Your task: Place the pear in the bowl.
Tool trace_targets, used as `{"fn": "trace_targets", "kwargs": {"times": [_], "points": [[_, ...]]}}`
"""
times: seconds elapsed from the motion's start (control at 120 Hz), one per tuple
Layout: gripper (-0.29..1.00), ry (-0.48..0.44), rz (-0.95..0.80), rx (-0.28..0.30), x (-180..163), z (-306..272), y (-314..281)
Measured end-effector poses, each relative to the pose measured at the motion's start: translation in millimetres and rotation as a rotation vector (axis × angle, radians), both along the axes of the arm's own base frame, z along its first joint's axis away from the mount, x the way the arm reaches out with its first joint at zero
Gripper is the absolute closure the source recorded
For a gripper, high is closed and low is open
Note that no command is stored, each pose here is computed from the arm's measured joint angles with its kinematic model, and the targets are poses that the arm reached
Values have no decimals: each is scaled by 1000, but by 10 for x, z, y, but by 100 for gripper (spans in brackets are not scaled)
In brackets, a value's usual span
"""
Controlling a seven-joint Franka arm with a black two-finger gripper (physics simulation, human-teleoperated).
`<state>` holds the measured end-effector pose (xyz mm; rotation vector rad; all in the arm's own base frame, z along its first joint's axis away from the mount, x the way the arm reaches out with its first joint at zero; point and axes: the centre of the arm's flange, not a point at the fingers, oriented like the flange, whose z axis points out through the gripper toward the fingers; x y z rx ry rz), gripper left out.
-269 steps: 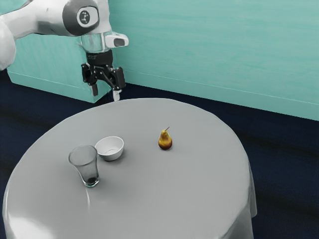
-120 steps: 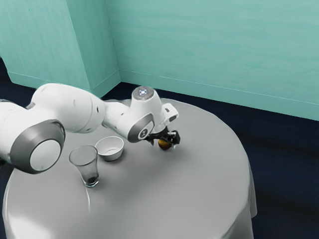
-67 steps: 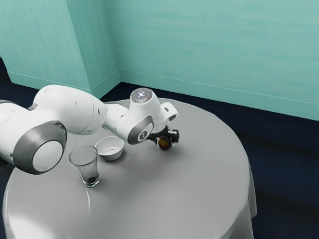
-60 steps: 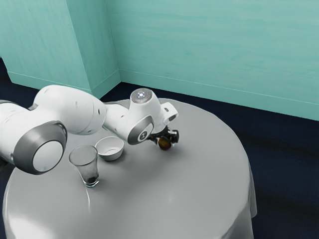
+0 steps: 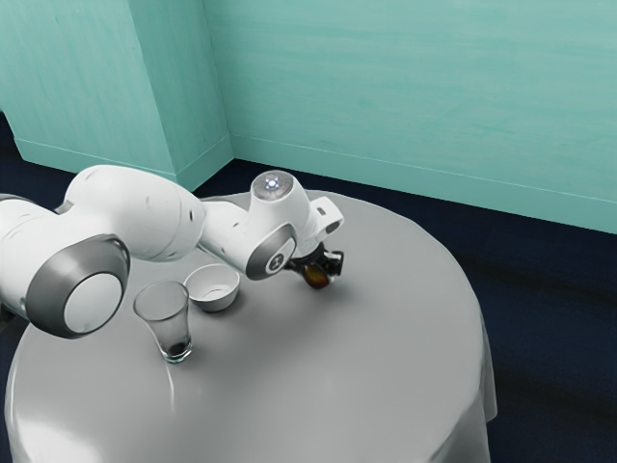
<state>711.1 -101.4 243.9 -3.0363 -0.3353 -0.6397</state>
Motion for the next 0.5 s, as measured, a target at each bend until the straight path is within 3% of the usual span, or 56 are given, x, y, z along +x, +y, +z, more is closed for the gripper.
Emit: {"fn": "trace_targets", "kwargs": {"times": [0.142, 0.5], "points": [[37, -21, 5, -1, -6, 204, 47], [35, 15, 177, -40, -751, 777, 1197]]}}
